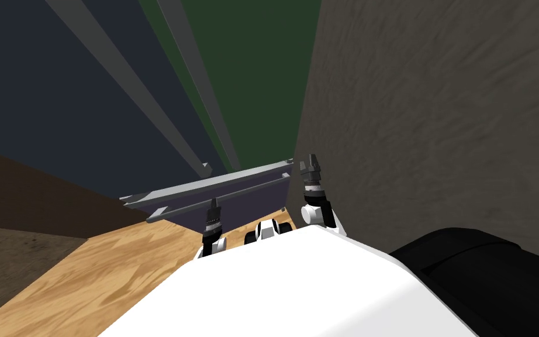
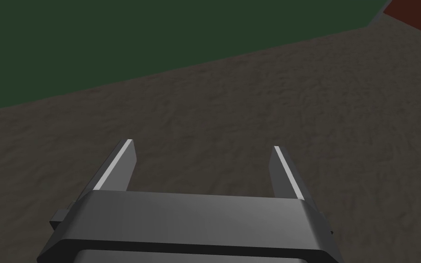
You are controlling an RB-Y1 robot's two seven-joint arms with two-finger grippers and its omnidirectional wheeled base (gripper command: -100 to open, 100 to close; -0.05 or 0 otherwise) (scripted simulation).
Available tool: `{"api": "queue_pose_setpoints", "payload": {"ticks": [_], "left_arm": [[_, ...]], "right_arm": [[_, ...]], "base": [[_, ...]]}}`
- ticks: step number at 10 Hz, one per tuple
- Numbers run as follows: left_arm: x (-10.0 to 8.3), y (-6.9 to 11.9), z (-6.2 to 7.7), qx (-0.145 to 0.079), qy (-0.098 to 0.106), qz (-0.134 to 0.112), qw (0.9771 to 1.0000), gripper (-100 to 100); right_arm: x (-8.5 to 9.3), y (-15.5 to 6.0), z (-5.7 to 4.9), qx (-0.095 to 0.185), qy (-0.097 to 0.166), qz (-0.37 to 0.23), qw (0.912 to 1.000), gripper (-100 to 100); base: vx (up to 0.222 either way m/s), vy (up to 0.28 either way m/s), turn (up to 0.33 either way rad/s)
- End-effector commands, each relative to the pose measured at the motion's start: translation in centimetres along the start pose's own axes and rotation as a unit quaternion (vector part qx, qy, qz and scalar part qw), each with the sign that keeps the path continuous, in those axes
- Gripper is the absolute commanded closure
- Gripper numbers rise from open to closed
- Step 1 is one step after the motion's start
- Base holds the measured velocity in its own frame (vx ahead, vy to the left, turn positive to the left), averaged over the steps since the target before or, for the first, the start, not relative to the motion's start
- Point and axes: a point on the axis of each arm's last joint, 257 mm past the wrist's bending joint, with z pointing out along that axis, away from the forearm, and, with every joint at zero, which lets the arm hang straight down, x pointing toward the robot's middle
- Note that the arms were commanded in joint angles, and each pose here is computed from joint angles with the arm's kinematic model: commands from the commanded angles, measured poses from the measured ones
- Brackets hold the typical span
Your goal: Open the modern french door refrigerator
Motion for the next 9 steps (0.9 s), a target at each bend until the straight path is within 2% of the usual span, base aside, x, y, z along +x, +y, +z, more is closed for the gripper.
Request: {"api": "queue_pose_setpoints", "payload": {"ticks": [1, 2, 6, 7, 8, 9], "left_arm": [[1.9, 1.8, -1.7, -0.026, 0.000, -0.018, 0.9995, -100], [1.9, 2.0, -1.8, -0.029, 0.000, -0.018, 0.9994, -100], [4.8, 2.8, -3.2, -0.043, -0.018, -0.053, 0.9975, -100], [4.2, 2.8, -3.0, -0.040, -0.015, -0.046, 0.9980, -100], [4.3, 3.0, -1.8, -0.040, -0.014, -0.048, 0.9980, -100], [4.3, 3.0, -1.3, -0.040, -0.013, -0.048, 0.9980, -100]], "right_arm": [[0.0, 0.0, 0.0, 0.000, 0.000, 0.000, 1.0000, 0], [0.0, 0.0, 0.0, 0.000, 0.000, 0.000, 1.0000, 0], [0.0, 0.0, 0.0, 0.000, 0.000, 0.000, 1.0000, 0], [0.0, 0.0, 0.0, 0.000, 0.000, 0.000, 1.0000, 0], [0.0, 0.0, 0.0, 0.000, 0.000, 0.000, 1.0000, 0], [0.0, 0.0, 0.0, 0.000, 0.000, 0.000, 1.0000, 0]], "base": [[0.002, -0.037, 0.024], [-0.006, -0.039, 0.008], [0.009, -0.032, 0.001], [0.019, -0.015, 0.005], [0.001, -0.010, 0.024], [-0.013, -0.010, 0.019]]}}
